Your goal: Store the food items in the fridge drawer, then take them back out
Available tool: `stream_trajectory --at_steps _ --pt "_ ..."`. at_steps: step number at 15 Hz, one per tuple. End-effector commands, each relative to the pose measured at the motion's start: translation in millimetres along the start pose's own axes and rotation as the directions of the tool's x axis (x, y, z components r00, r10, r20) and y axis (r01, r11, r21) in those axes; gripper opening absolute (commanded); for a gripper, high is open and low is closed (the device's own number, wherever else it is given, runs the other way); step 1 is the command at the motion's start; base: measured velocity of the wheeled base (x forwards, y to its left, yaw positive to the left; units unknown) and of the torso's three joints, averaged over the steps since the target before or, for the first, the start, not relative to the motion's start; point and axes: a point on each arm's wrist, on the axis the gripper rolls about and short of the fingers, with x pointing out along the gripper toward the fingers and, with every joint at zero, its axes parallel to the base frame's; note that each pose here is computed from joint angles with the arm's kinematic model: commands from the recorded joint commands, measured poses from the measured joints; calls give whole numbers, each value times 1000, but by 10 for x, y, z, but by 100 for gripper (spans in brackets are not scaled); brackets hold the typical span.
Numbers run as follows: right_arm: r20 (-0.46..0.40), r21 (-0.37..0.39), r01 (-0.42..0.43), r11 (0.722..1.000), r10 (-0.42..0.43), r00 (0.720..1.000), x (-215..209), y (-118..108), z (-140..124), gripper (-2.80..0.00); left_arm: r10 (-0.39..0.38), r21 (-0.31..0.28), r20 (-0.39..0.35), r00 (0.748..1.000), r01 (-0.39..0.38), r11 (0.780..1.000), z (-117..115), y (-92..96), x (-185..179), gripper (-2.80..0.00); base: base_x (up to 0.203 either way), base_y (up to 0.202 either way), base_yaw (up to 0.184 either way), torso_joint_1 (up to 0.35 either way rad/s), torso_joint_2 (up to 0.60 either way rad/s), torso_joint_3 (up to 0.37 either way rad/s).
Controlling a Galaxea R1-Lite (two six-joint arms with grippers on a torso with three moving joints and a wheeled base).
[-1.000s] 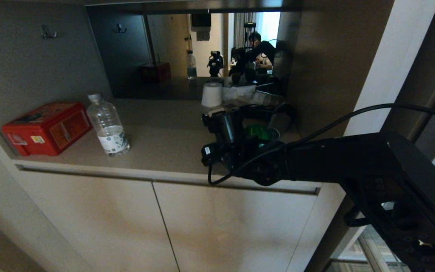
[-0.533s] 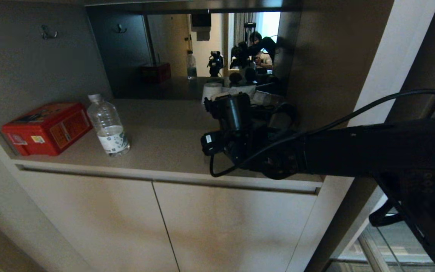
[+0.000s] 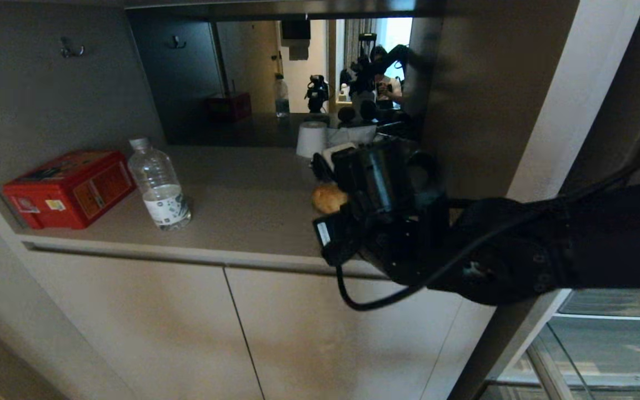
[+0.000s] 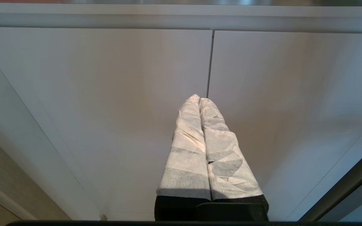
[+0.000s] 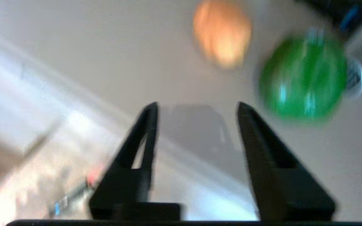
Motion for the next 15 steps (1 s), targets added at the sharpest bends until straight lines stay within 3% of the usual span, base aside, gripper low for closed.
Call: stream_trajectory --at_steps 1,5,9,12,15 --pt "3 -8 -17 1000 17 1000 -399 -139 -41 -280 0 0 -11 1000 0 1000 -29 0 8 -280 0 0 0 0 0 0" --pt "-62 -26 -24 999 22 998 -999 -474 -651 -280 0 0 -11 1000 0 1000 -29 0 8 -280 0 0 0 0 0 0" --pt "-82 62 8 998 -3 997 -1548 -884 -1179 -280 0 0 -11 1000 -1 1000 -29 0 8 -280 0 0 0 0 0 0" --pt "-149 166 97 981 -72 986 -1646 -1017 -1519 -280 -1 0 -11 1000 1 1000 -29 0 8 -280 0 0 0 0 0 0" --pt "-228 193 172 966 -127 965 -1635 -1146 -1756 -280 0 0 -11 1000 0 1000 -29 0 8 -280 0 0 0 0 0 0"
